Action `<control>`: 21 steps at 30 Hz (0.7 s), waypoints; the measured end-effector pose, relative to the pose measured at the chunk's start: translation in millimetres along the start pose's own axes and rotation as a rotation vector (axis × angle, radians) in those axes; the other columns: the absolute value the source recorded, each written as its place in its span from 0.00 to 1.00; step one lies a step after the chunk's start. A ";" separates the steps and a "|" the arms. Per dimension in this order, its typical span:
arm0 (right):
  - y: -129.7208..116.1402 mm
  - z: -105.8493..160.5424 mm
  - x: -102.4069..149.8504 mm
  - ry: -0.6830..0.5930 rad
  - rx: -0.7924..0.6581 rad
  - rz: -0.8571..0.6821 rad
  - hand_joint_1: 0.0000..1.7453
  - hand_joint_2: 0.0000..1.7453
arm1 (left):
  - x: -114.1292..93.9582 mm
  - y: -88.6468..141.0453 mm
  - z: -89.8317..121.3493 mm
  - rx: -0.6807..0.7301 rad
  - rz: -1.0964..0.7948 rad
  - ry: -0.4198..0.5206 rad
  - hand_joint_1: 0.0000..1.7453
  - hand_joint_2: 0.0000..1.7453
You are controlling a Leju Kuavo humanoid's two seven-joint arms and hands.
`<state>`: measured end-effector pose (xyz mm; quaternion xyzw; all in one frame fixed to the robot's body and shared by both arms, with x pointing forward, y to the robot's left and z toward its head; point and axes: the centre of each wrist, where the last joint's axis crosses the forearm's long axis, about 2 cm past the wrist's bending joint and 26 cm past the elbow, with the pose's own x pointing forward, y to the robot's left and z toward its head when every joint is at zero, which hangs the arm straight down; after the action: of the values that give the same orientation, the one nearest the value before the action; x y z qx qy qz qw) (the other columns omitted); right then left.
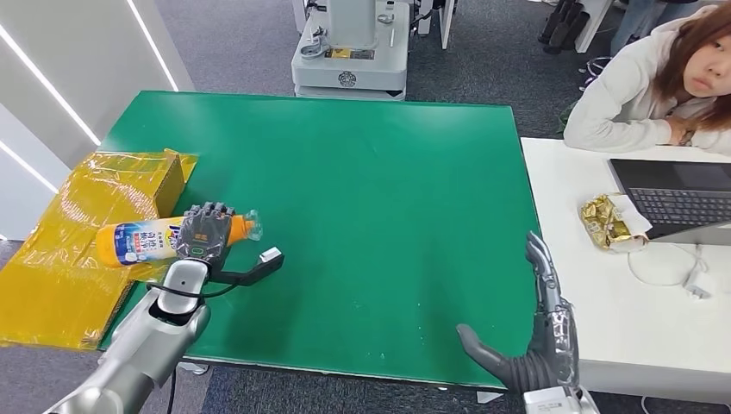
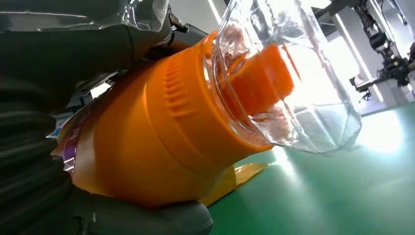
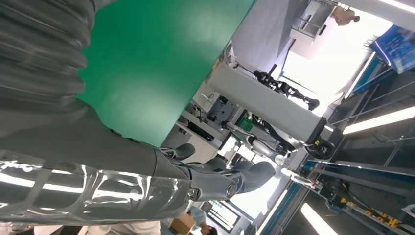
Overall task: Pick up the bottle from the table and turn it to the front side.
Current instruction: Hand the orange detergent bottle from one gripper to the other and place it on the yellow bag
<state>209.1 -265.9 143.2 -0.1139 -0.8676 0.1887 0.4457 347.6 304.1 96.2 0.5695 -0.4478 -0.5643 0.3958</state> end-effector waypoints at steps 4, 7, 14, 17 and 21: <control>0.3 -2.5 -2.3 0.001 0.003 0.001 0.00 1.00 | -6.8 -12.2 0.6 -0.039 -0.020 0.011 1.00 1.00; 0.9 -4.6 -4.1 0.000 0.009 -0.001 0.00 1.00 | -11.1 -19.3 1.1 -0.068 -0.034 0.017 1.00 1.00; 4.9 -13.7 -8.8 -0.009 0.019 -0.007 0.00 1.00 | -24.1 -36.8 0.0 -0.122 -0.060 0.020 0.41 1.00; 7.0 -15.7 -10.5 -0.008 0.023 -0.014 0.00 1.00 | -29.8 -39.9 -2.9 -0.120 -0.066 0.022 0.00 1.00; 9.0 -16.2 -12.9 -0.005 0.025 -0.028 0.00 1.00 | -34.8 -42.8 -5.1 -0.116 -0.071 0.032 0.00 1.00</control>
<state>230.0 -258.9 138.5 -0.0956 -0.8677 0.1937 0.4477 356.6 349.3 65.6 0.5700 -0.3874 -0.5939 0.4150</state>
